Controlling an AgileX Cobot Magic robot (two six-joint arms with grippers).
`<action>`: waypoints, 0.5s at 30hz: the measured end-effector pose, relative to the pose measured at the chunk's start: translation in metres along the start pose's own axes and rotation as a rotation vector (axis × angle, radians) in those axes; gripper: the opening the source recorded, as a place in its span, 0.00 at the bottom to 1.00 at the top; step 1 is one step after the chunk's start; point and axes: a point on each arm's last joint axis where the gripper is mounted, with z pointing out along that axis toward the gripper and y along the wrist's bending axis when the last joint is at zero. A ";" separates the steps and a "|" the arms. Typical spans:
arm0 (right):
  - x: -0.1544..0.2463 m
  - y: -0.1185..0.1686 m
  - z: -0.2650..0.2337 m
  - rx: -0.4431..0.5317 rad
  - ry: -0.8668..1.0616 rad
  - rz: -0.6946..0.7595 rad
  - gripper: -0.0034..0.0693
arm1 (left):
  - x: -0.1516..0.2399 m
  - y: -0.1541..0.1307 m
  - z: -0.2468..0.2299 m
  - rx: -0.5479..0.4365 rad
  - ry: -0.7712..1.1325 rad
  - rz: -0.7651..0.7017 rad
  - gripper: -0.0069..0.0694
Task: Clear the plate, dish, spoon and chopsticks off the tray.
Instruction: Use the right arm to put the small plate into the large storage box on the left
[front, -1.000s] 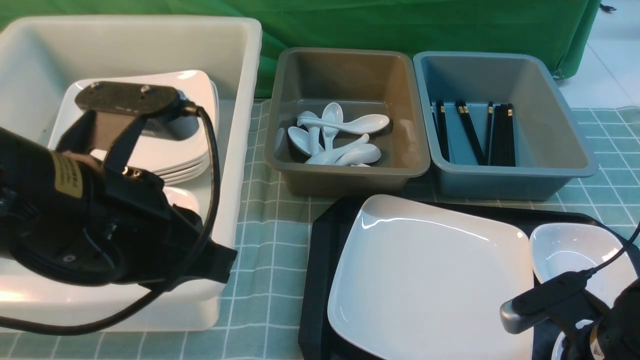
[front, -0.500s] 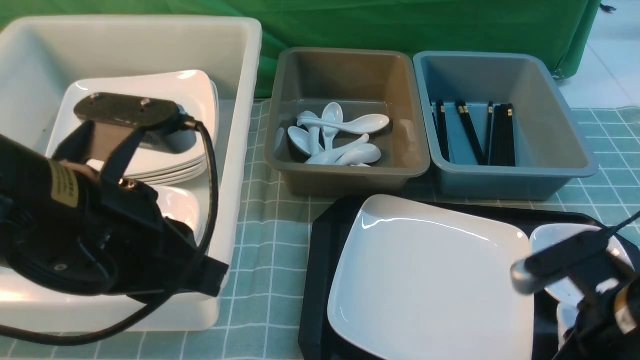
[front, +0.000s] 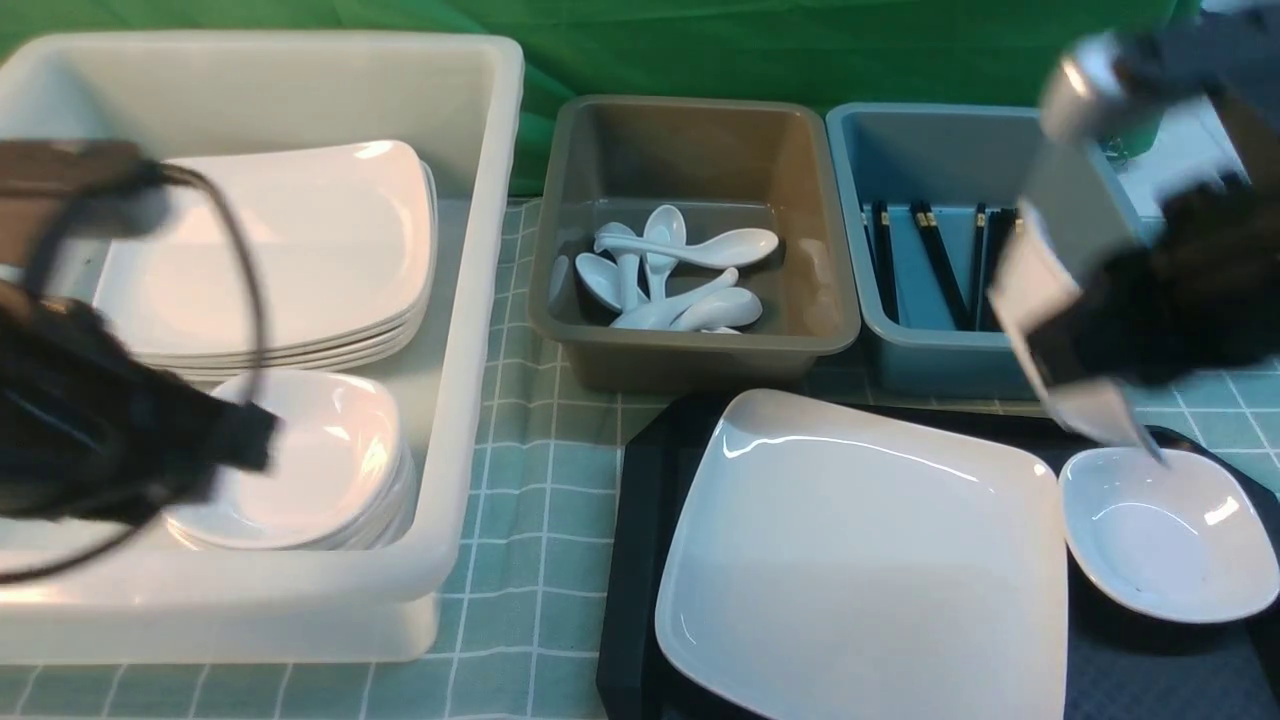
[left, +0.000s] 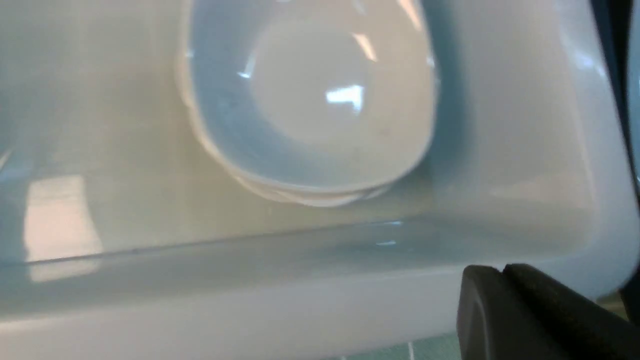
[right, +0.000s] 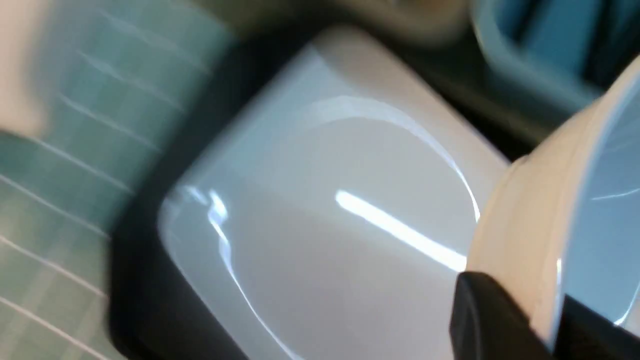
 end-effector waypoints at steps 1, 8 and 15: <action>-0.011 0.004 0.003 -0.037 -0.016 -0.029 0.13 | 0.000 0.011 -0.005 -0.026 -0.020 -0.033 0.10; -0.091 0.063 0.052 -0.253 -0.106 -0.223 0.13 | 0.015 0.054 -0.045 -0.105 -0.180 -0.239 0.10; -0.135 0.154 0.121 -0.386 -0.177 -0.390 0.13 | 0.025 0.053 -0.068 -0.062 -0.314 -0.301 0.10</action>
